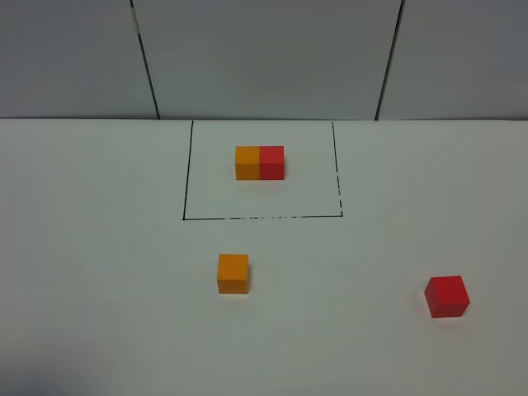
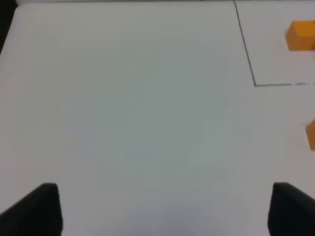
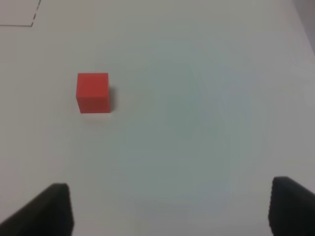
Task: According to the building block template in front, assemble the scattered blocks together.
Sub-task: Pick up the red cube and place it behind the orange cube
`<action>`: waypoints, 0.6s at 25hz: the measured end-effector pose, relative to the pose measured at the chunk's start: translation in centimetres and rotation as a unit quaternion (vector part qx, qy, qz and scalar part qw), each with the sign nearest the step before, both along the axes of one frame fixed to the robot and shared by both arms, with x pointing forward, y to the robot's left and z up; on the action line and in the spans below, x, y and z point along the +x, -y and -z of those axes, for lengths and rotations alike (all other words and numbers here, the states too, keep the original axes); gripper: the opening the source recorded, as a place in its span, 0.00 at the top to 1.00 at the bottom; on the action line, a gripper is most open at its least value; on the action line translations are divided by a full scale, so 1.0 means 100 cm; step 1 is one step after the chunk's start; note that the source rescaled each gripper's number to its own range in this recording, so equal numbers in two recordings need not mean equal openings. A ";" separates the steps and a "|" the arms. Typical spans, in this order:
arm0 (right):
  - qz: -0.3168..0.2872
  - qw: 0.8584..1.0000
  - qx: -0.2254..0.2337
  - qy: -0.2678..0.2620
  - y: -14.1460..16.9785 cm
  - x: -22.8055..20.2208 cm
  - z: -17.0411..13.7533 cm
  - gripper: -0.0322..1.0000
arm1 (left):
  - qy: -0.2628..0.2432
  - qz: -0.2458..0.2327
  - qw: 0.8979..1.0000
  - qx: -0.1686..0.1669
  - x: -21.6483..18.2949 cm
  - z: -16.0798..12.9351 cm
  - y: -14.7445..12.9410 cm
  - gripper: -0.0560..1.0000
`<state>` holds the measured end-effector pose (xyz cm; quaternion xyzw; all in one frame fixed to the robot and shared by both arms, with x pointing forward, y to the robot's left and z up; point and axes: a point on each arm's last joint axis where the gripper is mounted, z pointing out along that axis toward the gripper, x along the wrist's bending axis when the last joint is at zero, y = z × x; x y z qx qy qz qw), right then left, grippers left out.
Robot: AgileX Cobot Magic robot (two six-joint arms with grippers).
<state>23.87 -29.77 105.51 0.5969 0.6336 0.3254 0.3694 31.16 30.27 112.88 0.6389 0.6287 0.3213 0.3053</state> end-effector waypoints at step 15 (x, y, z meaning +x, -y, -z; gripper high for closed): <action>0.000 1.000 0.000 0.000 0.000 0.000 0.000 0.36 | 0.037 0.006 0.998 -0.041 -0.063 0.067 0.010 0.23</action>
